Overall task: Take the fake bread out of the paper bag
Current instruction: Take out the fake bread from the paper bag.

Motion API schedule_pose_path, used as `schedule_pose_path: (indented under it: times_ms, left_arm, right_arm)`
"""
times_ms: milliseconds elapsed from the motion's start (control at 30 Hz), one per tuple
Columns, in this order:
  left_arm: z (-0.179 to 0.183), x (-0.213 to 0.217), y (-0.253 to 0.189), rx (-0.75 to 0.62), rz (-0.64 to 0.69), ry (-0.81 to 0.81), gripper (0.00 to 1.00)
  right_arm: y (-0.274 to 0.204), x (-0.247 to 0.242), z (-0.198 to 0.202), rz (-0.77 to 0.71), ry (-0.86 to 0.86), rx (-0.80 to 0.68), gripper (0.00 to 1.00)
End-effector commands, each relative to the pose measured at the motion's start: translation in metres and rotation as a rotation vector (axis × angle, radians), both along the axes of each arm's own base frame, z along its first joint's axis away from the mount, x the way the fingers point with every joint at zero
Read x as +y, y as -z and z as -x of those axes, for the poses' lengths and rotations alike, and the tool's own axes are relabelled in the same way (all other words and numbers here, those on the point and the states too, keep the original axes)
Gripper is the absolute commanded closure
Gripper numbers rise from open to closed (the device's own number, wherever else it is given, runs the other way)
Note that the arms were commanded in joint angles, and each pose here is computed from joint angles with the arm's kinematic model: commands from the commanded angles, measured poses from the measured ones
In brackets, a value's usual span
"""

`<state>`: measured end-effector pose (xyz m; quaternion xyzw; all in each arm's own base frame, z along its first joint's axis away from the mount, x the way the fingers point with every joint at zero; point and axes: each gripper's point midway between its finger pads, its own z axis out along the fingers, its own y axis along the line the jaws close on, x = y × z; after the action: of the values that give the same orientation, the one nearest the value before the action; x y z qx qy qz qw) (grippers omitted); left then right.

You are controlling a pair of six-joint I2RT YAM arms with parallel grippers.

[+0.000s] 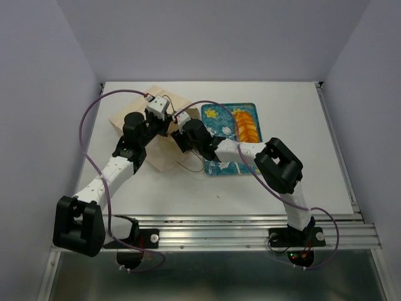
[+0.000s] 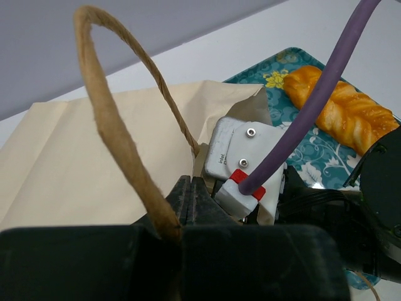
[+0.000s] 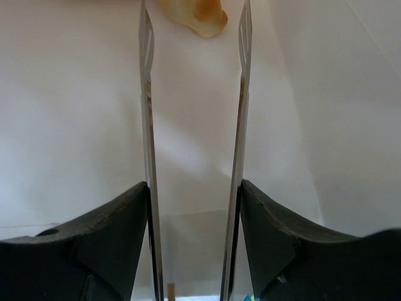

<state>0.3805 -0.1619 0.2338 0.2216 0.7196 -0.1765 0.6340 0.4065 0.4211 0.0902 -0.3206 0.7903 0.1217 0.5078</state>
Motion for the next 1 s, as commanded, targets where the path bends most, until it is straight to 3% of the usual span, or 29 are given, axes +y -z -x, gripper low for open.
schedule_pose_path:
  times_ms: [0,467,967]
  left_arm:
    - [0.032,-0.056,-0.056,-0.123,0.099,0.292,1.00]
    - [0.061,-0.069,-0.063,-0.183,0.080,0.423,1.00]
    - [0.066,-0.075,-0.060,-0.188,0.069,0.467,1.00]
  right_arm:
    - [0.009,0.013,-0.006,-0.059,0.017,-0.012,0.36]
    - [0.034,0.022,-0.004,-0.060,-0.010,0.024,0.36]
    - [0.068,0.023,-0.004,0.063,-0.047,0.078,0.39]
